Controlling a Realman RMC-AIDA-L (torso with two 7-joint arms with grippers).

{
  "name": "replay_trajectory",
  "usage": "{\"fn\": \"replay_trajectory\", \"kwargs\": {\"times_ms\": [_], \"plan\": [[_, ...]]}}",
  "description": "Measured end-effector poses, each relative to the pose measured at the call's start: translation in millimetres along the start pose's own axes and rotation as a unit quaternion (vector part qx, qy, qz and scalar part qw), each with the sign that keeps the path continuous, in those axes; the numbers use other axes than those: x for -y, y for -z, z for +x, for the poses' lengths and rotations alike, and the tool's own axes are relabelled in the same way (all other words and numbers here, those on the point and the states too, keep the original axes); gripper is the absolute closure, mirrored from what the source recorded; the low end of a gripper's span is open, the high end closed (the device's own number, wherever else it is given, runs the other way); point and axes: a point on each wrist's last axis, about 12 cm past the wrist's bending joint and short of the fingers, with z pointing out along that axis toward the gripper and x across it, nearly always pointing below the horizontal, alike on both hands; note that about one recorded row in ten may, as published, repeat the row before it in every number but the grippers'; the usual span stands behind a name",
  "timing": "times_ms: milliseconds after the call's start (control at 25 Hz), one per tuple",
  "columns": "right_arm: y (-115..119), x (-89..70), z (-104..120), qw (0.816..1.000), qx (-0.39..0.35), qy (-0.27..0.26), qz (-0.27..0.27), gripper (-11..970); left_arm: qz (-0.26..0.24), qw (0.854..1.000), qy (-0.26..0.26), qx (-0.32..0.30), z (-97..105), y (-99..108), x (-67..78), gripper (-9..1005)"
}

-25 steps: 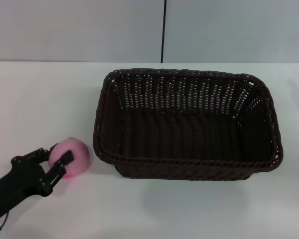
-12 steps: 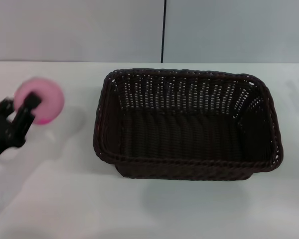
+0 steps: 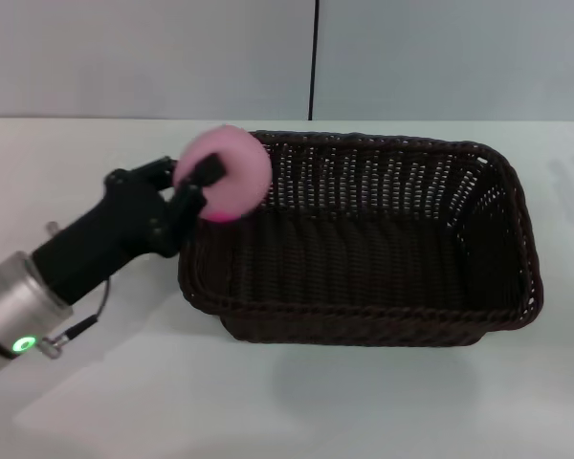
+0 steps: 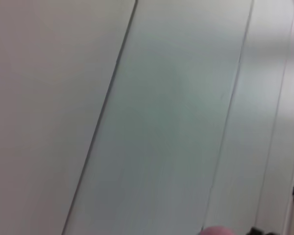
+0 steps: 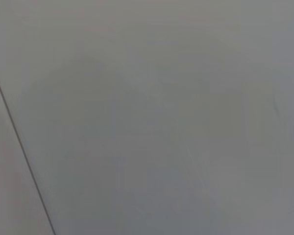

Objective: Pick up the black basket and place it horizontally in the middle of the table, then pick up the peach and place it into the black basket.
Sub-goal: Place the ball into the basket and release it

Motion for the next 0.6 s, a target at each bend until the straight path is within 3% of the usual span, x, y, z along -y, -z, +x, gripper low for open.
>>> {"fn": "replay_trajectory", "kwargs": {"times_ms": [160, 400, 600], "plan": [[0.8, -0.1, 0.6, 1.0, 0.0, -0.001, 0.001, 566, -0.026, 0.999, 0.022, -0.027, 12.5, -11.7, -2.4, 863], [-0.1, -0.9, 1.5, 1.0, -0.001, -0.004, 0.0, 566, -0.027, 0.999, 0.024, -0.027, 12.9, -11.5, -2.0, 799], [-3.5, -2.2, 1.7, 1.0, 0.0, -0.005, -0.004, 566, -0.025, 0.999, 0.023, -0.025, 11.8, -11.2, -2.2, 620]]}}
